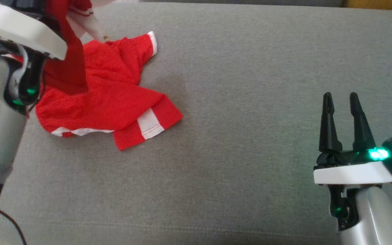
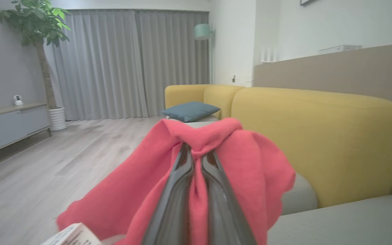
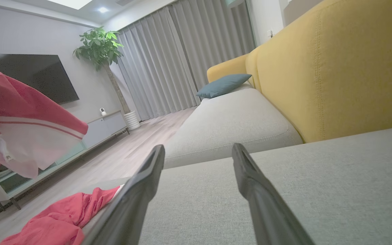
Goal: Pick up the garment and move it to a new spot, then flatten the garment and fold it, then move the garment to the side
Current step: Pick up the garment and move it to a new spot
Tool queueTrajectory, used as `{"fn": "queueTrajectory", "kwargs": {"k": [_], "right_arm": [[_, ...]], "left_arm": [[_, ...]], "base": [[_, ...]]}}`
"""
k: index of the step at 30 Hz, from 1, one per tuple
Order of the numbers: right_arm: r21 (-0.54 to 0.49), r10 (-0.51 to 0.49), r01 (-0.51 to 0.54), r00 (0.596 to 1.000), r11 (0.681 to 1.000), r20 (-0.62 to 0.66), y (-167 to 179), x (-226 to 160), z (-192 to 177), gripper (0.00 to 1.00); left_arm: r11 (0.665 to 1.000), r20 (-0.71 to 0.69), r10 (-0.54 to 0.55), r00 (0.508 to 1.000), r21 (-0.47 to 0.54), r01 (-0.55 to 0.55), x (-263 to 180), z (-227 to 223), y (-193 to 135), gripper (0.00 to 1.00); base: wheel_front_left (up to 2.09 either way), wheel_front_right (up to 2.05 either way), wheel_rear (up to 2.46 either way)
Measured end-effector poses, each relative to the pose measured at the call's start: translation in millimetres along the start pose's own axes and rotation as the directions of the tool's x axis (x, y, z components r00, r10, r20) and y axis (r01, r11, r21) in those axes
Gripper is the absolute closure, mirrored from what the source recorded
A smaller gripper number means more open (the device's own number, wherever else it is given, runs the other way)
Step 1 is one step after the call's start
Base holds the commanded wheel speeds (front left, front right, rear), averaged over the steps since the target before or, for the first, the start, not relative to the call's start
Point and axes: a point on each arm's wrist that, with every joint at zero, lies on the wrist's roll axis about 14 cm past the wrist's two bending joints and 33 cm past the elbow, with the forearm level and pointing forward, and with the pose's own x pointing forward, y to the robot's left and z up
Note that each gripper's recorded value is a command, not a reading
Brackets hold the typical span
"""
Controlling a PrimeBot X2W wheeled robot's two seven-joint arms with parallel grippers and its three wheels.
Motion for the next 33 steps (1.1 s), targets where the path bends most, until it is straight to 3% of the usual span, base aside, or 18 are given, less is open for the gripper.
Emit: {"fn": "queueTrajectory", "kwargs": {"k": [7,11,22,33], "right_arm": [[0.001,-0.029,0.029,0.999,1.000,0.037,-7.7,-10.7,16.2,0.00],[-0.003,-0.058,0.059,0.996,0.998,0.065,-16.0,-19.8,28.3,0.00],[0.003,-0.170,0.172,0.975,0.985,0.145,-48.6,-49.7,60.2,0.00],[0.001,-0.287,0.295,0.929,0.956,0.235,-85.5,-74.5,95.2,0.00]], "left_arm": [[0.993,0.054,-0.093,0.994,-0.061,0.096,1.6,17.6,-49.2,1.00],[0.972,0.085,-0.193,0.978,-0.119,0.202,7.8,28.5,-97.7,1.00],[0.855,0.107,-0.456,0.884,-0.225,0.468,20.5,30.3,-223.8,1.00],[0.728,0.055,-0.639,0.767,-0.278,0.627,23.3,-17.8,-329.4,1.00]], "base": [[0.00,0.00,0.00],[0.00,0.00,0.00],[0.00,0.00,0.00],[0.00,0.00,0.00]]}}
